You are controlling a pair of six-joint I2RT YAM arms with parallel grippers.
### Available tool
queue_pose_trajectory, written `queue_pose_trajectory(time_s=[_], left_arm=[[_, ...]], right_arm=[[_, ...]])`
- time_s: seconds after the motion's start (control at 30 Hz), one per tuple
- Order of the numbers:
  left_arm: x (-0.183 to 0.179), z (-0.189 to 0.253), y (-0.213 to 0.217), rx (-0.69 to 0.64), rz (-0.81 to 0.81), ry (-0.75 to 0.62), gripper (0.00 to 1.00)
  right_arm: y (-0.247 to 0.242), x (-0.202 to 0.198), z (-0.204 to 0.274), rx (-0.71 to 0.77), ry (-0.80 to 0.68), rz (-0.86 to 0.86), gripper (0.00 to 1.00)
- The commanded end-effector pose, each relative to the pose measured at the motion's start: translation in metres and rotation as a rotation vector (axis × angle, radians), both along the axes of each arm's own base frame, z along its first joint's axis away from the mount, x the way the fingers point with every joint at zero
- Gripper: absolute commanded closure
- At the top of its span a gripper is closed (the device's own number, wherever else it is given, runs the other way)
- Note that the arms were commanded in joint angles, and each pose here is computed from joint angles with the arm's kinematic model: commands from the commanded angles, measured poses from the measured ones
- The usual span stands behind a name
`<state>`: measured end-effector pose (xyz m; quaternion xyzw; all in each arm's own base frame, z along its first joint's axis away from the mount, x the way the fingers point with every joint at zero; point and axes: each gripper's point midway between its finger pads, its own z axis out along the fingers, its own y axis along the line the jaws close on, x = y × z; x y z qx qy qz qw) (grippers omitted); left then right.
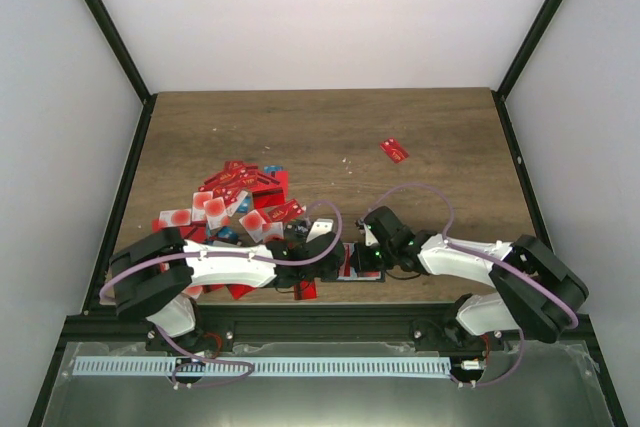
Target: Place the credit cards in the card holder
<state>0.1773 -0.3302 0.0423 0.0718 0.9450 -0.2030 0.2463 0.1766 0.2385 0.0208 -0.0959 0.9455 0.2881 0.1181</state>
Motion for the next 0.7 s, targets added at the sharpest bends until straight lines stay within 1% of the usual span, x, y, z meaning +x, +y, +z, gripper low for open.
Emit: queue_pose_trajectory(time_s=[0.0, 0.37, 0.67], left_arm=[[-0.003, -0.005, -0.004, -0.002, -0.021, 0.000, 0.68], [-0.002, -0.013, 0.000, 0.035, -0.006, 0.007, 0.68], [-0.004, -0.016, -0.007, 0.021, -0.027, 0.023, 0.68]], right_arm=[[-0.020, -0.010, -0.024, -0.099, 0.033, -0.027, 0.99], [-0.017, -0.010, -0.021, -0.083, 0.030, -0.018, 0.99], [-0.016, -0.010, -0.021, -0.080, 0.032, -0.016, 0.99]])
